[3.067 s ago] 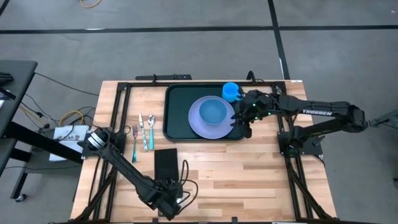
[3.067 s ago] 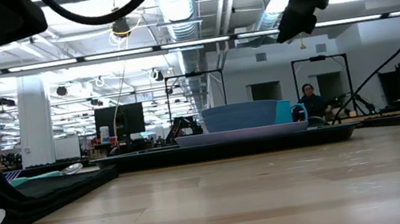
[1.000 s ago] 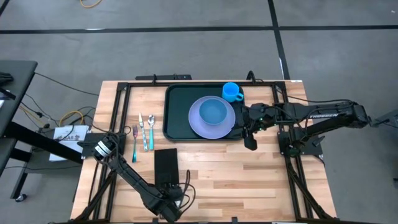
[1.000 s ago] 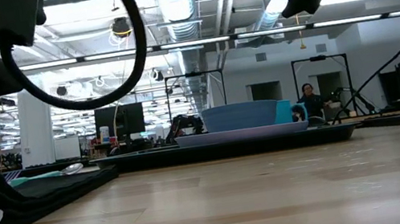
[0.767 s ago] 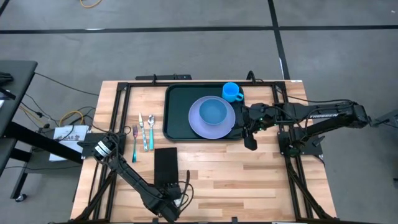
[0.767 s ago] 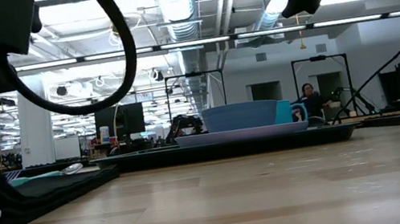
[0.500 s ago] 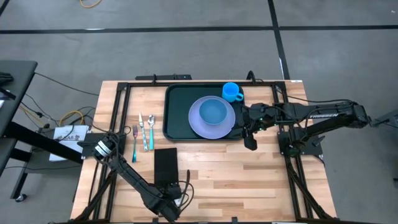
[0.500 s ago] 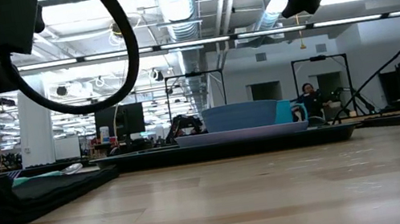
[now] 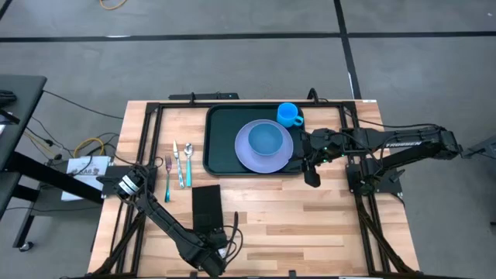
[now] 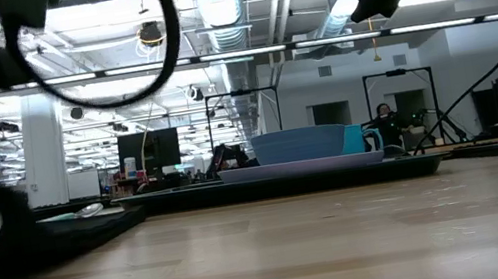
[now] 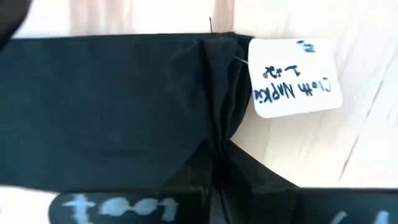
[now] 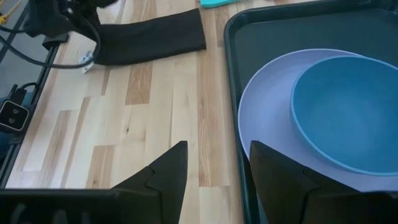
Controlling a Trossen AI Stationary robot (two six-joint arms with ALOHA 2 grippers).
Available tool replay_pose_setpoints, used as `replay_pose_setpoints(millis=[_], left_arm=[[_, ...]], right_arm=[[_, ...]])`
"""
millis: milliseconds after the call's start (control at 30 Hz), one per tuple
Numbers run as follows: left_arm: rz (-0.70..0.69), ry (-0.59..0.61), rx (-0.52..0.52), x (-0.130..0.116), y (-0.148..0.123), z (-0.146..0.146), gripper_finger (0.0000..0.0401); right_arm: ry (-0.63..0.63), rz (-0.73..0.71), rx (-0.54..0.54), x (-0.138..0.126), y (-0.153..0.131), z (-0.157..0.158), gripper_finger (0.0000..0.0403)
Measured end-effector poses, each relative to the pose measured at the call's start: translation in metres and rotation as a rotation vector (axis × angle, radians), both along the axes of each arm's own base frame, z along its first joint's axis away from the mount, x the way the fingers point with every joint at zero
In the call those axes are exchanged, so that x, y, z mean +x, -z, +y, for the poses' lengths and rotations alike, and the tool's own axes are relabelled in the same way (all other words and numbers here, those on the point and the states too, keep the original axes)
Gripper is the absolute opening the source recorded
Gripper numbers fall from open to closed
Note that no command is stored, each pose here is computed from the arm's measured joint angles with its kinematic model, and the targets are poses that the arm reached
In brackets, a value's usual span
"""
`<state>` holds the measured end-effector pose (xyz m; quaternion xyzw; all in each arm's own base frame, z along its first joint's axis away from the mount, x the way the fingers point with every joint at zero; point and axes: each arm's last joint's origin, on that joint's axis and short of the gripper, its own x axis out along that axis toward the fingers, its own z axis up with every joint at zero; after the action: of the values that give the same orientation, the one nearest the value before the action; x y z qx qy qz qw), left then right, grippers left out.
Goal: Set up tray
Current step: Put the black napkin on top of the black tray to the left of the purple plate
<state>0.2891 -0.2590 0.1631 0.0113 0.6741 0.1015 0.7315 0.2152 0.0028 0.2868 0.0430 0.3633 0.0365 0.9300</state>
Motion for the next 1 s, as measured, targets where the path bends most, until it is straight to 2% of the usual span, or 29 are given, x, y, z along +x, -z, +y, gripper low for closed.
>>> replay_pose_setpoints(millis=[433,567,733,1000], left_arm=[[0.082,0.001,0.156,0.007,-0.079,0.015,0.0001],[0.035,0.056,0.132,0.015,-0.097,0.019,0.0],[-0.022,0.062,0.13,0.02,-0.116,0.033,0.0],[-0.086,0.104,0.203,0.026,-0.133,0.056,0.0]], right_arm=[[-0.001,0.003,-0.001,0.0,0.0,0.0,0.0164],[-0.001,0.004,-0.001,0.0,0.0,0.0,0.0164],[-0.003,0.004,0.002,0.0,0.0,0.0,0.0164],[-0.003,0.019,0.002,-0.002,0.001,0.0,0.0164]])
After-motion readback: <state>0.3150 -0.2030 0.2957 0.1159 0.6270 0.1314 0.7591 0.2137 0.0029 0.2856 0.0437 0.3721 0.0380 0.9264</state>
